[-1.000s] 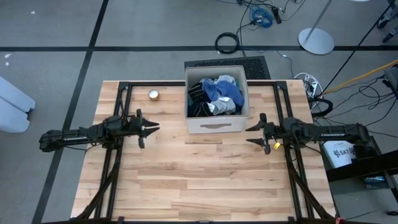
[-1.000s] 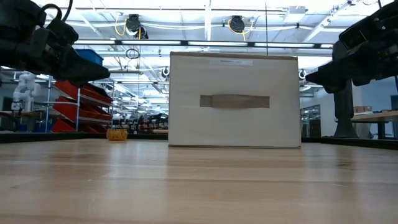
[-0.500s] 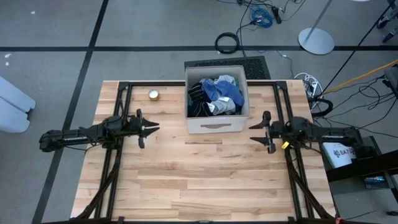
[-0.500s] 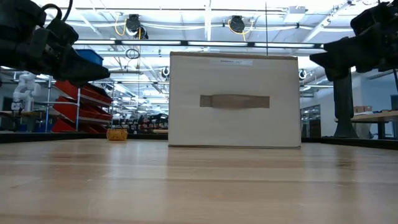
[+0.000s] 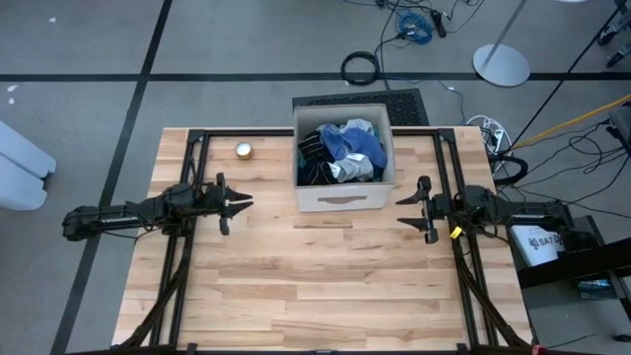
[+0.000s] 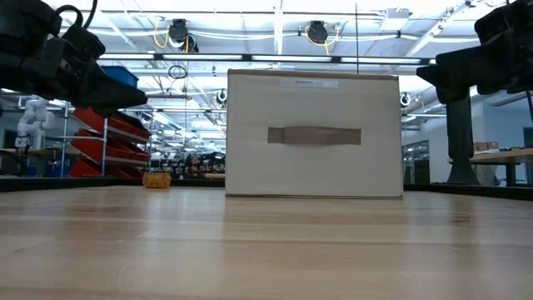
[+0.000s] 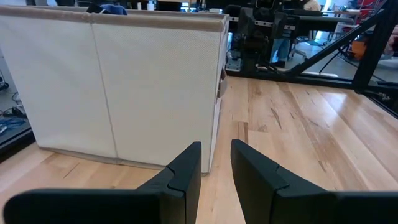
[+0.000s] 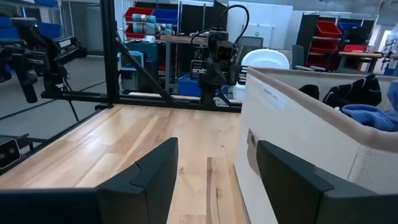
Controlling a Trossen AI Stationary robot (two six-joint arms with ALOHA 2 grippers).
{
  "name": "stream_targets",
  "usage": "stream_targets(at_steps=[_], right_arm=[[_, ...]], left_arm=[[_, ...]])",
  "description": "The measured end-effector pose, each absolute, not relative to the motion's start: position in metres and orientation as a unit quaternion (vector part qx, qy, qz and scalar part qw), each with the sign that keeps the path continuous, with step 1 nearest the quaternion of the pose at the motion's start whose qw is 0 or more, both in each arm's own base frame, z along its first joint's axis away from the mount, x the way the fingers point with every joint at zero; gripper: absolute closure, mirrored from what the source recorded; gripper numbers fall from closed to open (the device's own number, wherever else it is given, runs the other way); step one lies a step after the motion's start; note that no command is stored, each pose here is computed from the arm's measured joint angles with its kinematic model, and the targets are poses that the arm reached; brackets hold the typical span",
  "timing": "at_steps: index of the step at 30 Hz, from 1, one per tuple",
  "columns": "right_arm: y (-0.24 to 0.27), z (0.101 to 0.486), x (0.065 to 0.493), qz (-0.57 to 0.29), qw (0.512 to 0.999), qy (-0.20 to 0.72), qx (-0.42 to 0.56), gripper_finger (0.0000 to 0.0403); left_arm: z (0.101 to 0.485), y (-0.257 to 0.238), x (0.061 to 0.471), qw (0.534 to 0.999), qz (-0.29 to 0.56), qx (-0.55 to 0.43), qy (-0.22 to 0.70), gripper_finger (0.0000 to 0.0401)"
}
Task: Sort clothes
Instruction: Return to Home Position
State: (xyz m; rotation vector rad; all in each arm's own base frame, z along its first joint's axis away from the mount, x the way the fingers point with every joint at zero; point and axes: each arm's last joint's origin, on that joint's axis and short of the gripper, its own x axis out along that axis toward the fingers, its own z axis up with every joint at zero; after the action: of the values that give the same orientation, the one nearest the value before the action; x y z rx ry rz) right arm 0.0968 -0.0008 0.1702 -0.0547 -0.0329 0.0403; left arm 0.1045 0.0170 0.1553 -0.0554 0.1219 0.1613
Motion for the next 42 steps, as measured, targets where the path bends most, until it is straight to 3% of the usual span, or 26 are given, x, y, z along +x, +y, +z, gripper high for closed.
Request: stream_targets(at_steps=[42], right_arm=[[-0.0008, 0.1699, 0.0972, 0.022, 1.0, -0.014, -0.007, 0.0197]], left_arm=[[0.1553, 0.017, 0.1045, 0.994, 0.081, -0.028, 0.061, 0.0306]])
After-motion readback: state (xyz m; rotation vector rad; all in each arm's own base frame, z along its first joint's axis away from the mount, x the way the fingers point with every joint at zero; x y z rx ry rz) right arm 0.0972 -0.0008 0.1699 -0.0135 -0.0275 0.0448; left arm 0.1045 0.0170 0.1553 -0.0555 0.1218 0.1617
